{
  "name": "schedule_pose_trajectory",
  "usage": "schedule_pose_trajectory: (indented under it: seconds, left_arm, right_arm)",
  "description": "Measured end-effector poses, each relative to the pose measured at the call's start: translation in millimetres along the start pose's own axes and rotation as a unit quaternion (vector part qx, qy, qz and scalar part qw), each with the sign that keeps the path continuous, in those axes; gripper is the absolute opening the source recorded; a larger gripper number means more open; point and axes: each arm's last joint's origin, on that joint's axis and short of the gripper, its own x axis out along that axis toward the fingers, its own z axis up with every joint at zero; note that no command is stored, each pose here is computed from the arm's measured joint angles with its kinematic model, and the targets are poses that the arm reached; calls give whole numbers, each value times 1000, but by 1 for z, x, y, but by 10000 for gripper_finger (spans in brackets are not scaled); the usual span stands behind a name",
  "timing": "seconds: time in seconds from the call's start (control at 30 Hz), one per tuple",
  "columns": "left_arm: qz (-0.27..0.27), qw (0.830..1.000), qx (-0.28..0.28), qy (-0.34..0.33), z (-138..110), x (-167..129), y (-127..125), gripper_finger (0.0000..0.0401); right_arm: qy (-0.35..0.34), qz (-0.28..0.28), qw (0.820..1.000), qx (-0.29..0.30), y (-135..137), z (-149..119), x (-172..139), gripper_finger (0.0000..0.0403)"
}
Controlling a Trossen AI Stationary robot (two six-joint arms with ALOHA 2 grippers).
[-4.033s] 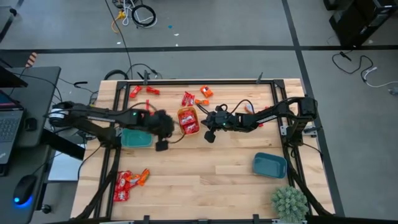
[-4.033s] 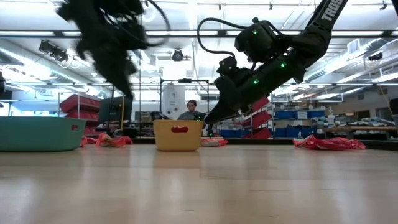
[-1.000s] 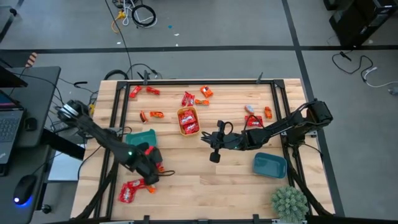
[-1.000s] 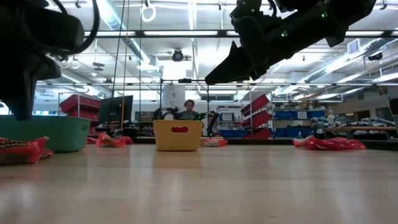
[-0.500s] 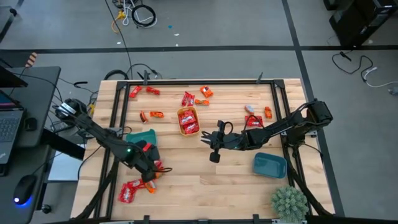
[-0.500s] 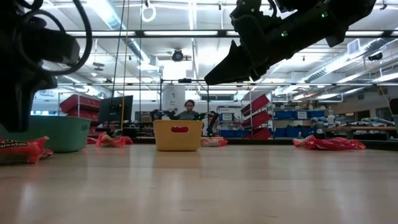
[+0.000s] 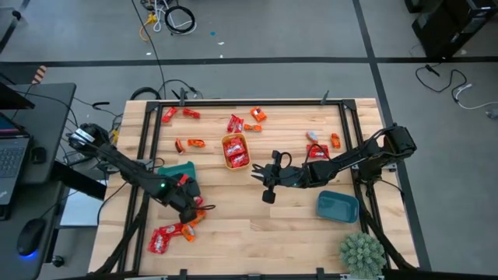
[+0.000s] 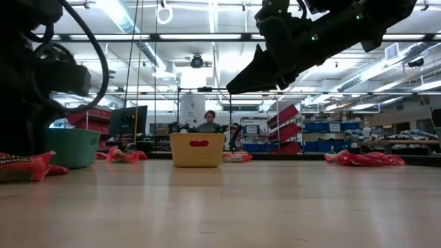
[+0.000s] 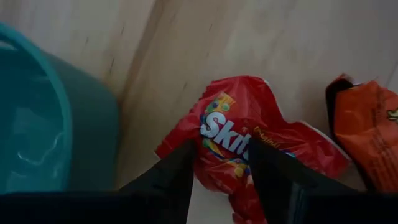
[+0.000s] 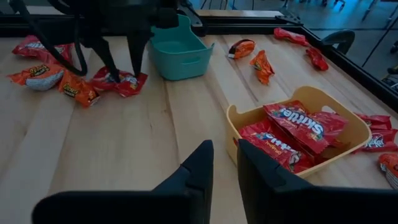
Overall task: Sort candy
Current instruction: Put the red candy into the yellow bin
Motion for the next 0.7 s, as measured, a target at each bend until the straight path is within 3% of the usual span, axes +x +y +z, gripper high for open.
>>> schedule_pose_trajectory:
  seconds: [0.17, 0.37, 0.7]
  left_arm:
    - [-26, 999, 11, -22, 5, 1, -5, 129]
    - [-46, 998, 6, -37, 9, -1, -10, 16]
    - [-75, 991, 28, -102, 54, -28, -22, 2]
  right_arm:
    - [1, 0, 1000, 0, 0, 0, 0, 58]
    - [2, 0, 1000, -2, 0, 0, 0, 58]
    - [1, 0, 1000, -11, -1, 2, -2, 58]
